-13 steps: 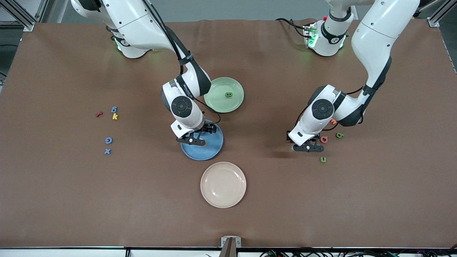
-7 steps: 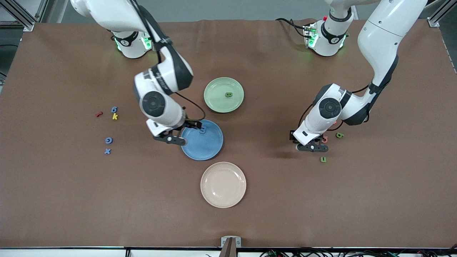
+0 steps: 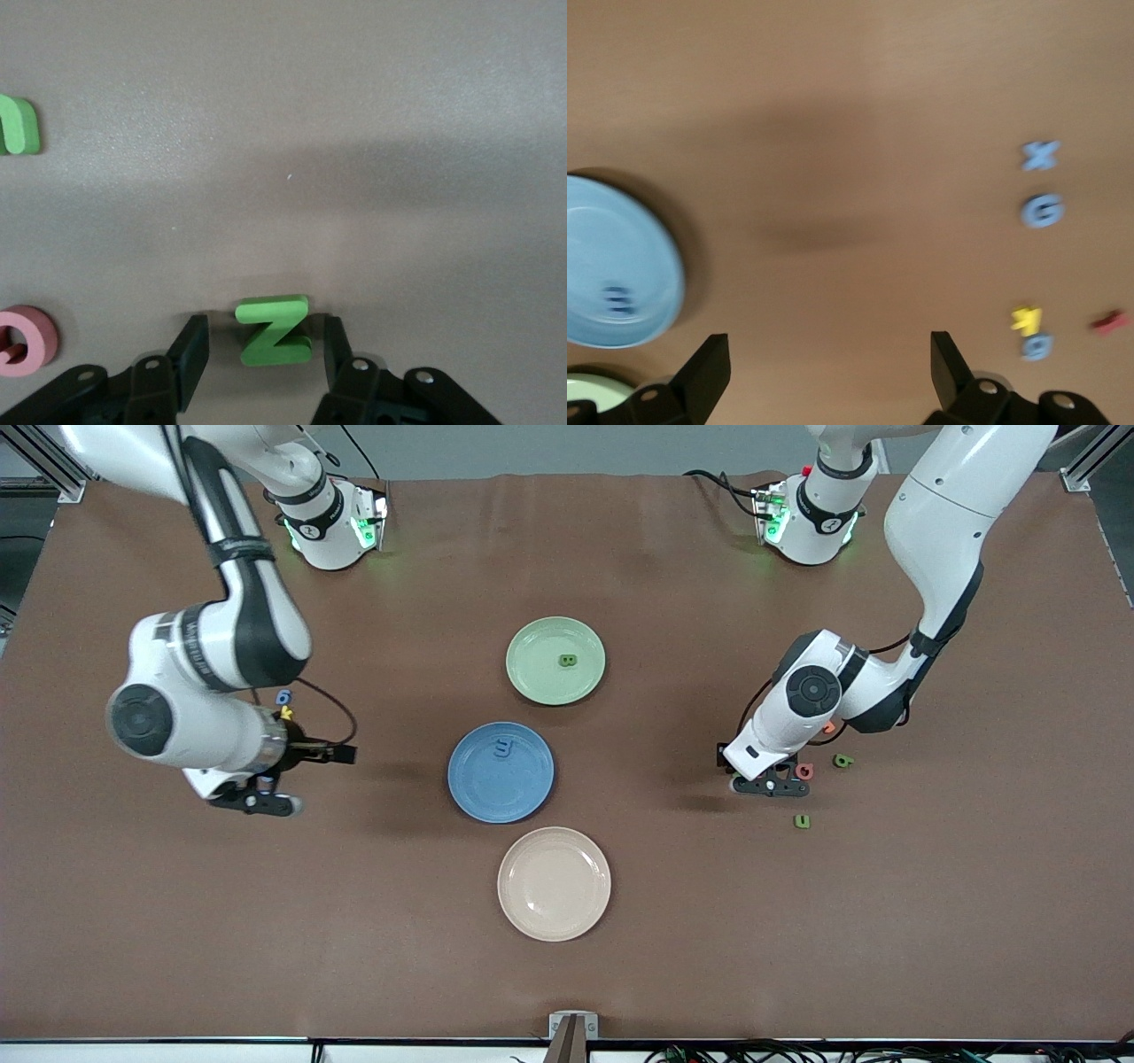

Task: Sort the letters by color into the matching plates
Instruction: 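Grasp the green Z with the left gripper while the right gripper releases E, then place the green Z on the green plate while the right gripper reaches G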

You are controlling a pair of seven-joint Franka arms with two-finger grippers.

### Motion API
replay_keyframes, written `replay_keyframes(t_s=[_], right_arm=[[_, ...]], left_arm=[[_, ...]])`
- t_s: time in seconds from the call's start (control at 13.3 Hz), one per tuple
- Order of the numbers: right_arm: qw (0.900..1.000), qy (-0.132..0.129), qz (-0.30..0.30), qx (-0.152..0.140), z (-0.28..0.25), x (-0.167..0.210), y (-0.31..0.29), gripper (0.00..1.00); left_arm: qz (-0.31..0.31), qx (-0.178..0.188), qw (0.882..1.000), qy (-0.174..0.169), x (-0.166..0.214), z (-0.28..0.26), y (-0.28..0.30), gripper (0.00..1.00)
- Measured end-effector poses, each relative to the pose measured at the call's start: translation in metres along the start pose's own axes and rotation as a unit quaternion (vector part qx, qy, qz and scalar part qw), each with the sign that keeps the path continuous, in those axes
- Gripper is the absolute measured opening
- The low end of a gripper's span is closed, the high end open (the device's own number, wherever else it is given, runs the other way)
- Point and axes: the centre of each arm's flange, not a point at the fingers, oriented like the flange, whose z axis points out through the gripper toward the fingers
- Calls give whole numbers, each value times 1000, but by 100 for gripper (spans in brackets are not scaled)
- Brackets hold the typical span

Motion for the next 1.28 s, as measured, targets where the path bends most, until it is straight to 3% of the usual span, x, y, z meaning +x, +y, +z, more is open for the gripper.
replay_keyframes(t_s=[0.15,0.38,0.45,0.53,0.9,1.28], right_arm=[[1000,5,-11,4,-2,11,61,100],[999,36,-29,-3,-1,24,119,100],[998,43,-36,-4,7,29,132,100],[998,49,-39,-5,18,35,143,100],[998,49,-48,-13,79,51,160,100],[998,42,-49,-15,116,38,159,100]], left_arm=[[1,0,1000,-1,-1,1,1,56],[1,0,1000,-1,-1,1,1,43],[1,0,1000,-1,-1,1,0,43],[1,0,1000,-1,-1,1,0,35],[3,-2,1000,15,3,-17,9,35],[-41,7,999,4,-26,-65,87,35]])
